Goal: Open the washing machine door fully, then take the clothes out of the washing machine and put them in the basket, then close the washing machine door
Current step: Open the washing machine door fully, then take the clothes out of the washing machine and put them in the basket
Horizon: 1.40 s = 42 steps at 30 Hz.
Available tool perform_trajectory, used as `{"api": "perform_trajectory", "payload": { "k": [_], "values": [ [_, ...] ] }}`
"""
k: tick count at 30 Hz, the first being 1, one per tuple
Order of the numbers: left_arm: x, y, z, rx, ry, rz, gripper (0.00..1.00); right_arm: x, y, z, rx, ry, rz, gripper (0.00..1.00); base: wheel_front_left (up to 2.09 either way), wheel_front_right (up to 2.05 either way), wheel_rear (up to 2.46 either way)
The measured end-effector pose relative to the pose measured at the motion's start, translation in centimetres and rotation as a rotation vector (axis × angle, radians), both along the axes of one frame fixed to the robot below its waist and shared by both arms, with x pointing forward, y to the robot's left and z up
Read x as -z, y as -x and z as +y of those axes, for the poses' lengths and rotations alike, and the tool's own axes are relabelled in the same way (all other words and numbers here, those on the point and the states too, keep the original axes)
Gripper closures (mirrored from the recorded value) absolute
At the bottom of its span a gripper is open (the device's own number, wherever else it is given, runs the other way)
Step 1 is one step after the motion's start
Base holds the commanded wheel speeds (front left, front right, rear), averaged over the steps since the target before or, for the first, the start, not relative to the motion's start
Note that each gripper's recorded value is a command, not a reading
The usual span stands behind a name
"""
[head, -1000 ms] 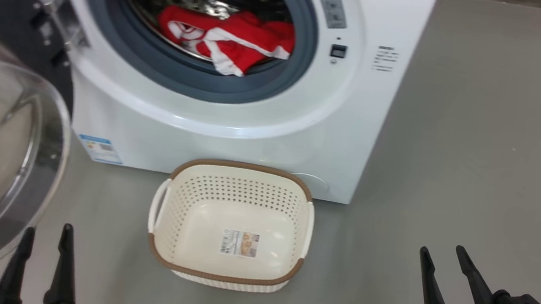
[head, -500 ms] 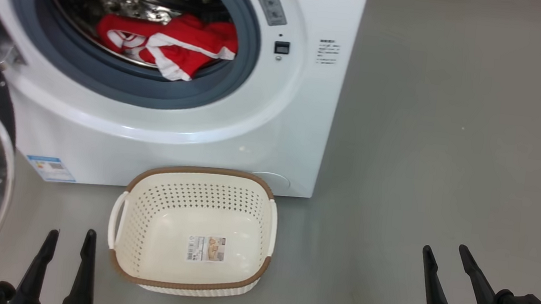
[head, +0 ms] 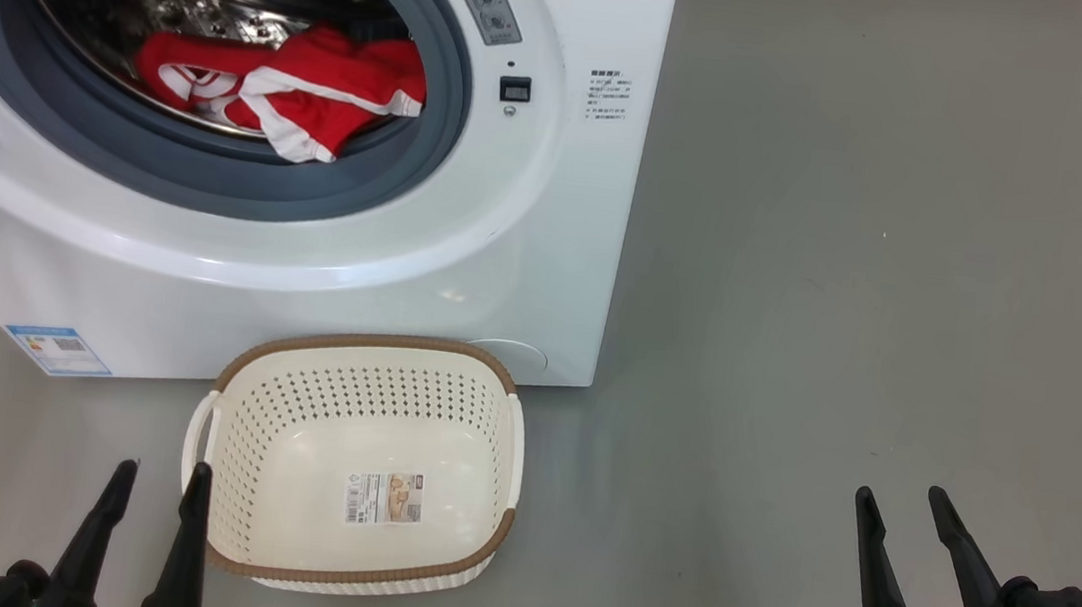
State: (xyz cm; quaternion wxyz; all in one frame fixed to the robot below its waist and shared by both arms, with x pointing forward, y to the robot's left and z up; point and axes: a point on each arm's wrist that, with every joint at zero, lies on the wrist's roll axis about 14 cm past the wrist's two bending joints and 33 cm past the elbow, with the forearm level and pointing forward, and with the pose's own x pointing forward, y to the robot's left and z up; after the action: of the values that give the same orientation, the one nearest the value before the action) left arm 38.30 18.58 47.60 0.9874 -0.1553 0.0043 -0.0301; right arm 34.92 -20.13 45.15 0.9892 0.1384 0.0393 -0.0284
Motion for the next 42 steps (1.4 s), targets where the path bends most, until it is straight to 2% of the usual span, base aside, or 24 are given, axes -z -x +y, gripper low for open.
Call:
{"api": "perform_trajectory", "payload": {
  "k": [20,42],
  "values": [
    [0.1,0.0,0.1,0.002,0.001,0.004,0.00,0.2,-0.3,0.4,-0.008,-0.004,0.005,0.00,0.08,-0.09,0.01],
    [0.1,-0.8,0.2,0.001,0.002,0.000,0.00,0.5,-1.0,0.8,-0.017,-0.009,0.011,0.00,1.13,-1.15,0.02]
  ]
}}
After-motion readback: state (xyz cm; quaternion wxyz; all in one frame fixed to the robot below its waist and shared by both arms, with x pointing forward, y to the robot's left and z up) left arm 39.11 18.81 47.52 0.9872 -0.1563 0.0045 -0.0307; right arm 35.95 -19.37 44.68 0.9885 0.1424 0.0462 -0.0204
